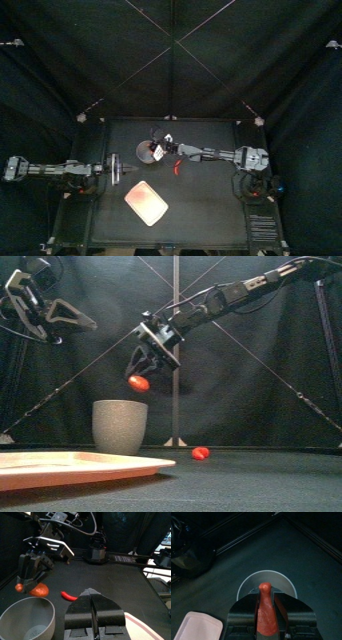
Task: Pick the drumstick then place it in the grey bowl
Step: Drop drumstick in the grey bowl and return to neutral
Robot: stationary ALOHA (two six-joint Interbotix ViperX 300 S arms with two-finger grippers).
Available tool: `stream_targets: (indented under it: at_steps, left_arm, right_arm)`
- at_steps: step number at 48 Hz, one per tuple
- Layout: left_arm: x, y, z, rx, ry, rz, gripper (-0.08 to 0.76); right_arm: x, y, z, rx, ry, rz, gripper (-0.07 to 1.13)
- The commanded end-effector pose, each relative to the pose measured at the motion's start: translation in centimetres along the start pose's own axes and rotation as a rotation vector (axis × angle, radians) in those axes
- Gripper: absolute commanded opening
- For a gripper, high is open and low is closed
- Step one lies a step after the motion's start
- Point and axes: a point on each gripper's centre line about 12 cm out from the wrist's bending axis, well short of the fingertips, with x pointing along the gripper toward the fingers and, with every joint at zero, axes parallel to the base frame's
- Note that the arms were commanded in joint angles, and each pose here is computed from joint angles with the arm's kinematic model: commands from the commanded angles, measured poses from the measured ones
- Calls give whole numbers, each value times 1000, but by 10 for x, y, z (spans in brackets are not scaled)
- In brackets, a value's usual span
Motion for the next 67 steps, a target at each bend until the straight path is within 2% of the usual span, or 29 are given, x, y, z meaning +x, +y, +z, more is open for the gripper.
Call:
stream_targets:
  at_steps: [1,11,16,28,47,57,67]
  left_arm:
    - [1,0,5,-2,-17,3,-22]
    - [1,0,5,-2,-17,3,-22]
    - [1,0,5,-2,-17,2,-22]
    - [1,0,1,-2,-6,2,-22]
    - [0,2,5,3,-42,10,-22]
    - [0,3,7,2,-53,14,-22]
    - [-1,3,10,2,-64,17,-22]
  right_arm:
    - [-4,6,23,-4,-56,14,593]
    - [7,3,16,-54,-34,-12,842]
    - [6,1,14,-54,-29,-16,927]
    - [-32,3,8,-76,-48,14,931]
    - [-121,7,-50,-128,-240,282,931]
    - [-163,7,-78,-186,-288,370,931]
    - [-193,5,-97,-200,-300,401,931]
